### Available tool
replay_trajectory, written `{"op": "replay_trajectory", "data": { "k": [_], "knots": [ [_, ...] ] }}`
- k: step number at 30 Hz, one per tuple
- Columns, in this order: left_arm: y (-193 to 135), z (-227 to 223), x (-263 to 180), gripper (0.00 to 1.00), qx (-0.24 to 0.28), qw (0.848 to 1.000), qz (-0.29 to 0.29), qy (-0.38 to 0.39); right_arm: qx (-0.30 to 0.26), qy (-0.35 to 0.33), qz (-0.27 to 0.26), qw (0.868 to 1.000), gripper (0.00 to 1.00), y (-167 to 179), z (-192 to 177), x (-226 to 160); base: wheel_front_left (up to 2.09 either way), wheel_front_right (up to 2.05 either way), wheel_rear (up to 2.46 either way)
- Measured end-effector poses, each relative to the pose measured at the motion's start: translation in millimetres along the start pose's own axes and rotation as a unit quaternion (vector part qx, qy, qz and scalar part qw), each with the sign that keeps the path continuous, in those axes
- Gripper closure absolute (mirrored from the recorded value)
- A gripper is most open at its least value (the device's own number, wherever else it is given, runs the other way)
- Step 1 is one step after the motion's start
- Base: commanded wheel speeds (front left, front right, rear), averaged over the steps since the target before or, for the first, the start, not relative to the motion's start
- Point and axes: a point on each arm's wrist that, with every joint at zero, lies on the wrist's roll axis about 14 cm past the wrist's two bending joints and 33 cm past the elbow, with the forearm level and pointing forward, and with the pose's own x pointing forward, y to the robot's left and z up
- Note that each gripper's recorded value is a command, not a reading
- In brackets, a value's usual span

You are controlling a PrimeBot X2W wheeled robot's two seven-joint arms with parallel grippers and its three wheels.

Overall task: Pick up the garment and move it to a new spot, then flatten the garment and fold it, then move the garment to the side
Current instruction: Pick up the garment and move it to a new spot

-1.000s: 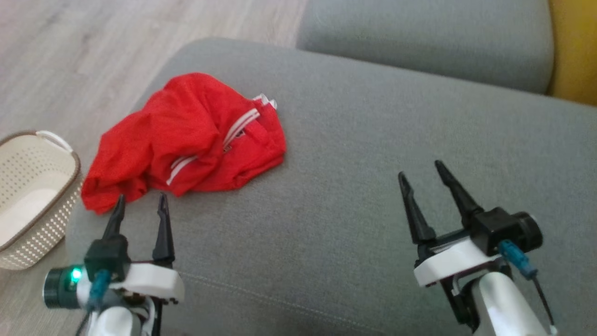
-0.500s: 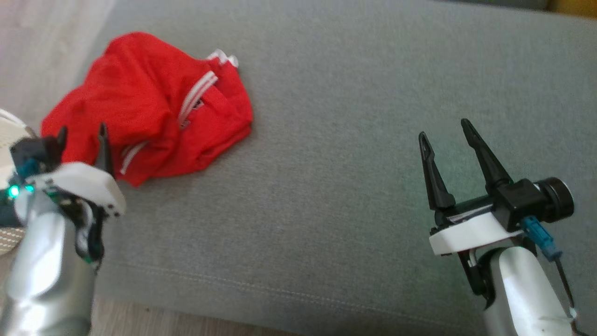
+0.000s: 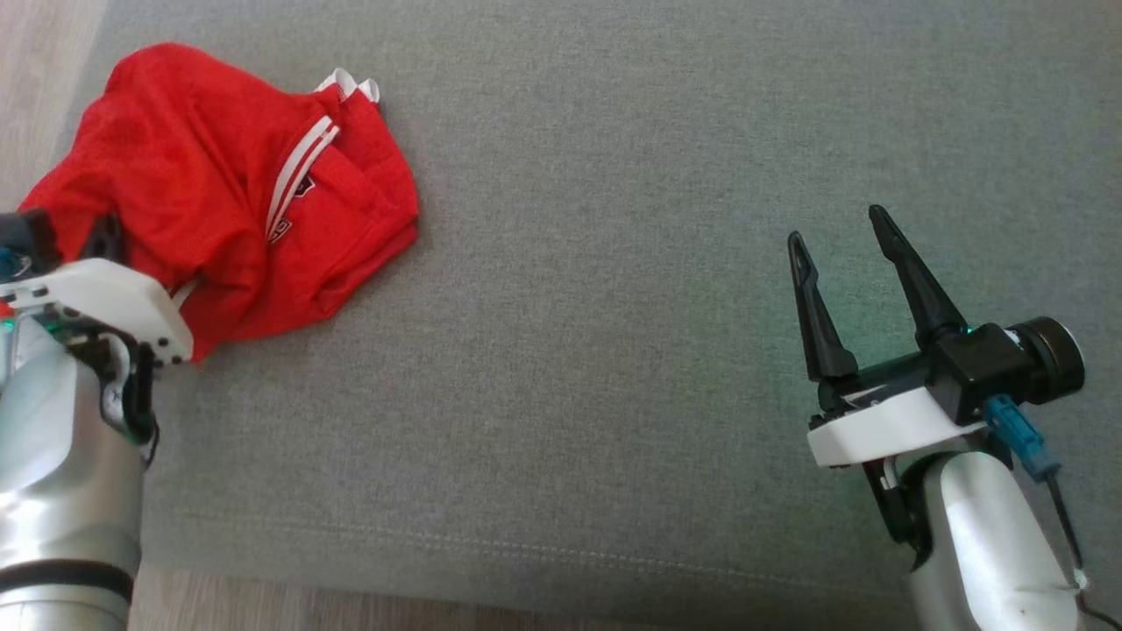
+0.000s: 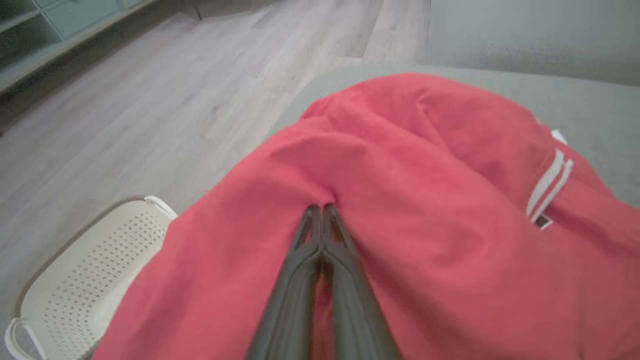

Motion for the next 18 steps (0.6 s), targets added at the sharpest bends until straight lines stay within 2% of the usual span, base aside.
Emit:
{"op": "replay_trajectory", "data": {
  "k": [6, 10, 12, 15, 18],
  "knots": [
    [0, 47, -3, 1.00, -0.006, 0.995, -0.001, -0.098, -0.001, -0.013, -0.002, 1.000, 0.00, 0, 9, -3, 0.00, 0.00, 0.00],
    [-1, 102, -14, 1.00, -0.018, 0.983, -0.004, -0.185, 0.001, -0.023, -0.003, 1.000, 0.00, 1, 17, -7, 0.00, 0.00, 0.00],
    [-2, 141, -27, 1.00, -0.026, 0.969, -0.007, -0.245, 0.003, -0.031, -0.005, 1.000, 0.00, 0, 22, -10, 0.00, 0.00, 0.00],
    [-9, 202, -57, 1.00, -0.031, 0.939, -0.021, -0.341, 0.005, -0.044, -0.011, 0.999, 0.00, -1, 32, -17, 0.00, 0.00, 0.00],
    [-22, 243, -86, 1.00, -0.041, 0.910, -0.042, -0.411, 0.004, -0.056, -0.023, 0.998, 0.00, -8, 41, -24, 0.00, 0.00, 0.00]
  ]
}}
